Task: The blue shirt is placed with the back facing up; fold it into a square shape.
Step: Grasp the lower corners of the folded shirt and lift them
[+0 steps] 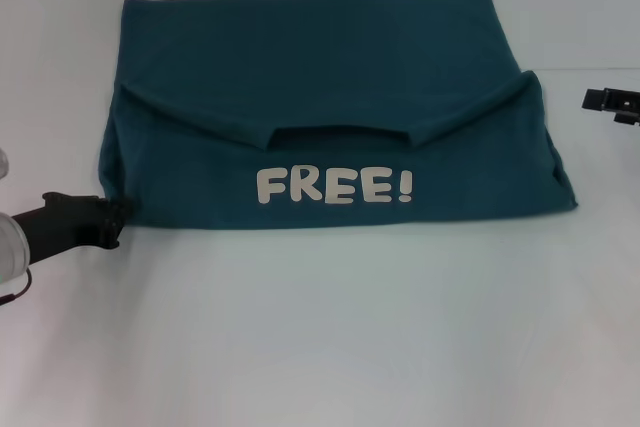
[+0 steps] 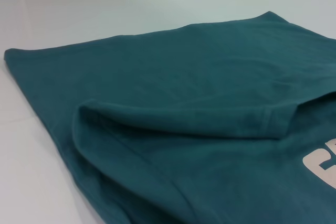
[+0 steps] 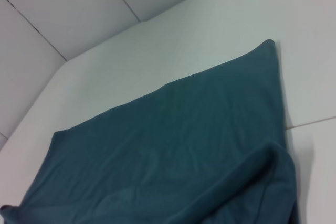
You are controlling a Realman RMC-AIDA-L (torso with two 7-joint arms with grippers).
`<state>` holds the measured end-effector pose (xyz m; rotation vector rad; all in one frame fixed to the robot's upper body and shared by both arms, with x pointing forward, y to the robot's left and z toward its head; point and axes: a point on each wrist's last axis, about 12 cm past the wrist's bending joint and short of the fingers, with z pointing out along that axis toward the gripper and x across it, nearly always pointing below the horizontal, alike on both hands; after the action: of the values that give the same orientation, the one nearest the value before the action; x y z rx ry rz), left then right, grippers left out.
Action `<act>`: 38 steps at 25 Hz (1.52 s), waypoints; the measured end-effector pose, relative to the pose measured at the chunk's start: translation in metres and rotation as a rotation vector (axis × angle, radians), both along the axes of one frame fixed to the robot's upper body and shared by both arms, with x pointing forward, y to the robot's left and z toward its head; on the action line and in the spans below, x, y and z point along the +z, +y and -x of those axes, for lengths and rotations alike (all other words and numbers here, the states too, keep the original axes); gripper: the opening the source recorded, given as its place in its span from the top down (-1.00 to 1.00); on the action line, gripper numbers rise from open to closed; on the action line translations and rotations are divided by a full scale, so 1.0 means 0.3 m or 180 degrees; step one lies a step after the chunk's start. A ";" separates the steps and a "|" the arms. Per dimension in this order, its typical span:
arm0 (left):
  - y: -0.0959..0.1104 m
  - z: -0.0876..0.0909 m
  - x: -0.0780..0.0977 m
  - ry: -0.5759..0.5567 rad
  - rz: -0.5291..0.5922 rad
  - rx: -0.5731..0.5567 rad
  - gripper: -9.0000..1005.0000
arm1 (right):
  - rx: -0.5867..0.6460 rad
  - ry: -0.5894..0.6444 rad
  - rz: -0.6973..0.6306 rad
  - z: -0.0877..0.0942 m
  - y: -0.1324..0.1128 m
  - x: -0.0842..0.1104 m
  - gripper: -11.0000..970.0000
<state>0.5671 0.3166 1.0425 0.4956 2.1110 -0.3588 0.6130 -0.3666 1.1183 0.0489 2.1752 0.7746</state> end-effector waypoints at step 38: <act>0.017 0.014 0.021 0.0092 0.0035 -0.0094 0.97 | 0.0323 0.0440 0.0593 0.007 0.110 -0.107 -0.31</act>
<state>0.5629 0.3216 1.0487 0.5187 2.1303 -0.3965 0.6109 -0.3336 1.0863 -0.1068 2.3878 0.6374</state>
